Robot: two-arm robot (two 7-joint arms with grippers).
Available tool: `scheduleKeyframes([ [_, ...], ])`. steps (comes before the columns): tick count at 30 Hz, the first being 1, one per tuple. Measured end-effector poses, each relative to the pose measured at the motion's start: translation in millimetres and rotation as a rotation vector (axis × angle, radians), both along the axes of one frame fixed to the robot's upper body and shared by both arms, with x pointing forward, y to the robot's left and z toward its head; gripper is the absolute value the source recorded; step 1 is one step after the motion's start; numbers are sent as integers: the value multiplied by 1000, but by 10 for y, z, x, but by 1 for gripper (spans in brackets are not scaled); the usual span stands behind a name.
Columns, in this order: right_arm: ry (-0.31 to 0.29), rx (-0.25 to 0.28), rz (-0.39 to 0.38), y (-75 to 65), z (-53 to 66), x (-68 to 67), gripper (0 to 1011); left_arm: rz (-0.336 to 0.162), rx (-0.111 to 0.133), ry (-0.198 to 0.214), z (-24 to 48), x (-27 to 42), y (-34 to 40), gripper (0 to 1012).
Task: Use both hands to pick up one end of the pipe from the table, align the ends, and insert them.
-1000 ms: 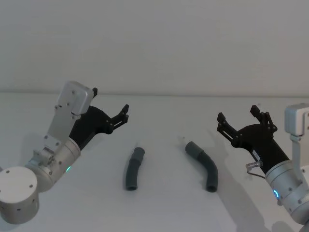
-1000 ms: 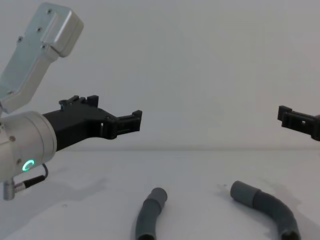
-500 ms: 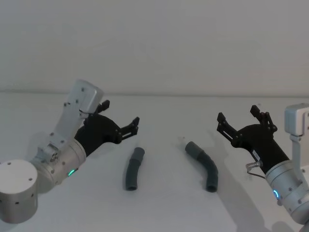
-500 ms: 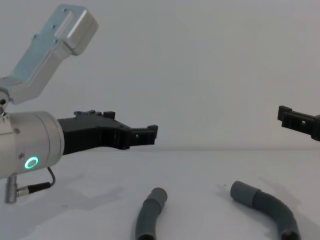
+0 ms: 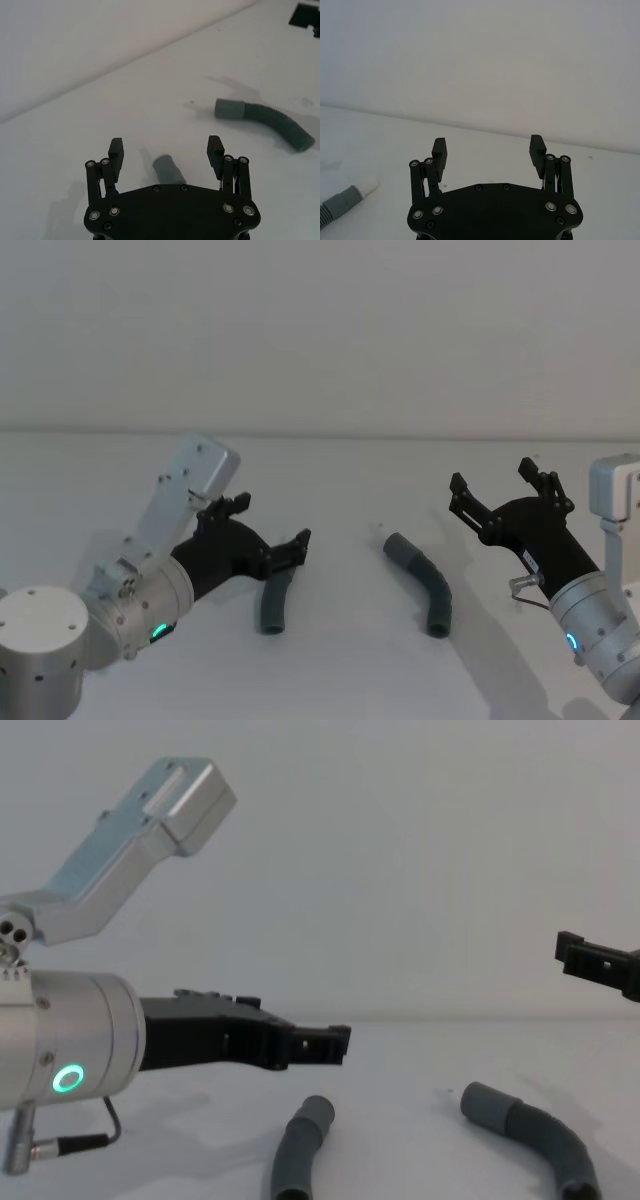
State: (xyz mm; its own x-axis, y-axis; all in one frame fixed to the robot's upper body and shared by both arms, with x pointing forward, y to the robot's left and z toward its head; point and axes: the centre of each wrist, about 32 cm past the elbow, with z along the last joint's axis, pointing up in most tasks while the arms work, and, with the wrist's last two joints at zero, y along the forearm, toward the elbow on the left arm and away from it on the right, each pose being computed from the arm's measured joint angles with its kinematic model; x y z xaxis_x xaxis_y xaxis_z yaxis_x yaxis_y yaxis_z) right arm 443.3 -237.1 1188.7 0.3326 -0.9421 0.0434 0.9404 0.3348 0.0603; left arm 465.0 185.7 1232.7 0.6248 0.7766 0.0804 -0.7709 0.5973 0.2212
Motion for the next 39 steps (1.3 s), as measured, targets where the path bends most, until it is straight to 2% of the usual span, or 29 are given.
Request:
scheduleKeyframes([
  [7,0,0,0,0,0,0,1000,0,28,38,15,-85,-31,1001],
  [12,0,0,0,0,0,0,999,2,56,59,36,-125,-58,1001],
  [19,0,0,0,0,0,0,1000,5,77,86,57,-151,-92,1001],
  [28,0,0,0,0,0,0,1000,11,82,125,72,-154,-135,1001],
  [39,0,0,0,0,0,0,1000,28,82,195,65,-122,-169,1001],
])
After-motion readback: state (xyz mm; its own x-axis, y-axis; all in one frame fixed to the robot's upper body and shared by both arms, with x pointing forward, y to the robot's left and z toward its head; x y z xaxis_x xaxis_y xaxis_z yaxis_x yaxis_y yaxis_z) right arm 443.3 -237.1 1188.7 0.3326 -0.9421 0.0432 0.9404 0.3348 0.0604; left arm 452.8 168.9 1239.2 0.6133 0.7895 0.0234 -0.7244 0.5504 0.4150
